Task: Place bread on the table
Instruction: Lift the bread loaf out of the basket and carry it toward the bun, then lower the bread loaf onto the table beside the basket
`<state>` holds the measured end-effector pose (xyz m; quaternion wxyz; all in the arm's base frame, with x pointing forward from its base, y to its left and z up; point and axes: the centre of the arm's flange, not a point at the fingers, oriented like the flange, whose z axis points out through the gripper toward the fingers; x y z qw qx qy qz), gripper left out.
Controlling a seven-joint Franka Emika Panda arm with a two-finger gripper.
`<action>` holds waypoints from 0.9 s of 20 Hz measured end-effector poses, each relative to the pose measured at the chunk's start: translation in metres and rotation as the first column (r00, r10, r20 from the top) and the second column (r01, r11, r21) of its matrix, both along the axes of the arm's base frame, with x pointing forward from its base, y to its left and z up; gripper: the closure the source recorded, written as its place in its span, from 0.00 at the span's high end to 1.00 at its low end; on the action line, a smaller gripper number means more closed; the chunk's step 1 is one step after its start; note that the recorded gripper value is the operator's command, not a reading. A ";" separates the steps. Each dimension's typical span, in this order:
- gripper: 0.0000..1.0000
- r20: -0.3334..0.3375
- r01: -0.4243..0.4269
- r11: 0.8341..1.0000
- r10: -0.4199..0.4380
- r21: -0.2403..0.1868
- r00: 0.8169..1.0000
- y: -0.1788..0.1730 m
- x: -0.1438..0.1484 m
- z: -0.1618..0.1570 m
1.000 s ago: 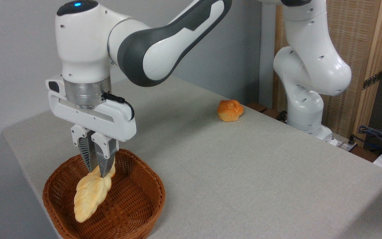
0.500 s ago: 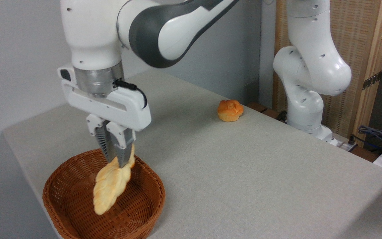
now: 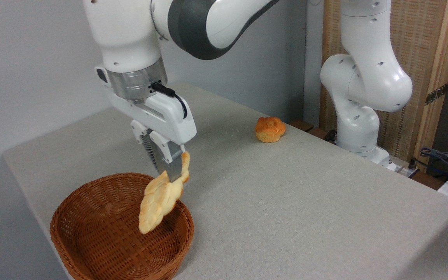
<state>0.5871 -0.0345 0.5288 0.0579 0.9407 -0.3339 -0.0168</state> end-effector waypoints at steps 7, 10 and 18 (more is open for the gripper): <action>0.32 -0.017 0.111 0.994 -0.112 -0.018 0.994 0.011 -0.036 0.000; 0.33 -0.021 0.137 0.990 -0.138 -0.029 0.990 0.022 -0.056 -0.001; 0.64 -0.055 0.207 0.977 -0.210 -0.056 0.976 0.027 -0.090 -0.014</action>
